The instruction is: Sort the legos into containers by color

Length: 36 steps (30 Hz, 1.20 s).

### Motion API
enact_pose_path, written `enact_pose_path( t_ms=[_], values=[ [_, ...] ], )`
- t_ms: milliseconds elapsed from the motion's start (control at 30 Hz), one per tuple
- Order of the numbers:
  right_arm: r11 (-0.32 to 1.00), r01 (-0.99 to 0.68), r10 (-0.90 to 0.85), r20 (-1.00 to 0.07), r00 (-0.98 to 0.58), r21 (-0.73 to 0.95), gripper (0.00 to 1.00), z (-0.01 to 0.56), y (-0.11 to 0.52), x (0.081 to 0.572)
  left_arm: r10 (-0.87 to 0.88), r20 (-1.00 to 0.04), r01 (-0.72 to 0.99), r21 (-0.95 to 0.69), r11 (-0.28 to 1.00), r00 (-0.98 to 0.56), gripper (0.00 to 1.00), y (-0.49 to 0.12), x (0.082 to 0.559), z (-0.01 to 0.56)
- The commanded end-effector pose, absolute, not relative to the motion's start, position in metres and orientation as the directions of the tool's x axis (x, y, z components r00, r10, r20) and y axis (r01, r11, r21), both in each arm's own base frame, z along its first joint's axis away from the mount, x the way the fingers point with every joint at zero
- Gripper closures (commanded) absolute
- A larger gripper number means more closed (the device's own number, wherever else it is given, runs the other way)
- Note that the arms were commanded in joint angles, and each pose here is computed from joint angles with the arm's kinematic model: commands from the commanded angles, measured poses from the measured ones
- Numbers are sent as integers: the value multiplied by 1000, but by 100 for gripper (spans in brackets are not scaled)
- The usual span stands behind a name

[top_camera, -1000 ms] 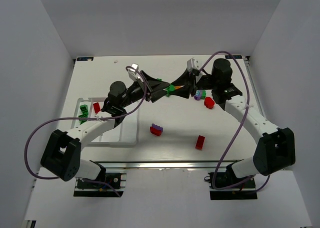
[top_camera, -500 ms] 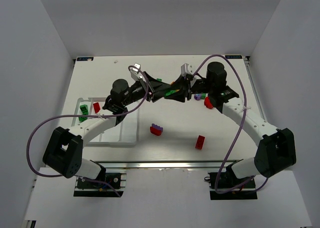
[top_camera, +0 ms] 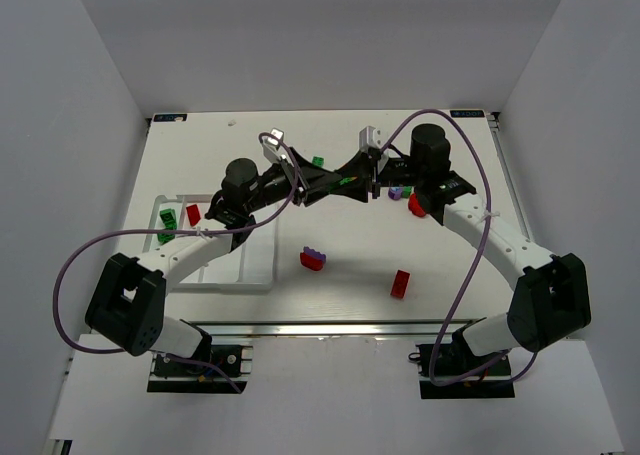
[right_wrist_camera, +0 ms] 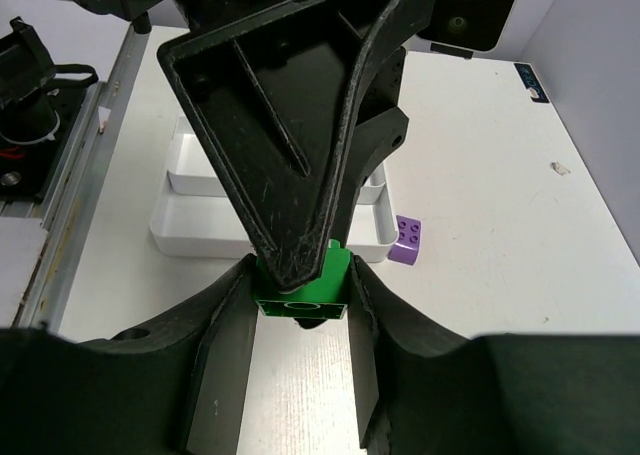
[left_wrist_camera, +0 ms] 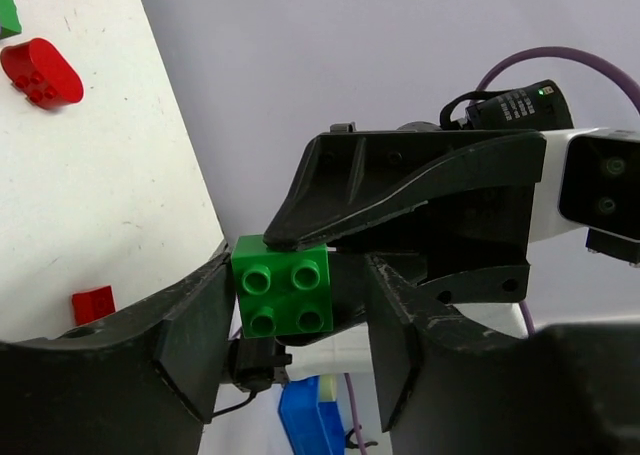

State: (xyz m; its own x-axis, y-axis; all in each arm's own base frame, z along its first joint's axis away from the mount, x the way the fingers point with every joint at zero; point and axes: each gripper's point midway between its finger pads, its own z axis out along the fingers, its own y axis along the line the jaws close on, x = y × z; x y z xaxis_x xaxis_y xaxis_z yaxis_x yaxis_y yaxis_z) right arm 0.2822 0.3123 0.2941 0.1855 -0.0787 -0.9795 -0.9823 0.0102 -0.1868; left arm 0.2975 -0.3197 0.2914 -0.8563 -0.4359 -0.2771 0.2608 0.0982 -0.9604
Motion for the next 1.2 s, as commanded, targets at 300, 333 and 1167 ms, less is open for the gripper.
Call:
enact_pose_path(
  t_ms=[300, 333, 1167],
  values=[
    [-3, -971, -90, -967, 238, -239, 86, 301, 314, 283, -415, -314, 293, -949, 115, -854, 73, -322, 295, 293],
    [4, -971, -98, -967, 236, -238, 76, 299, 313, 285, -415, -321, 298, -947, 121, -851, 77, -322, 296, 295],
    [1, -989, -371, -918, 138, -149, 53, 215, 300, 306, -572, -464, -509, -267, 818, -676, 100, -10, 278, 146]
  ],
)
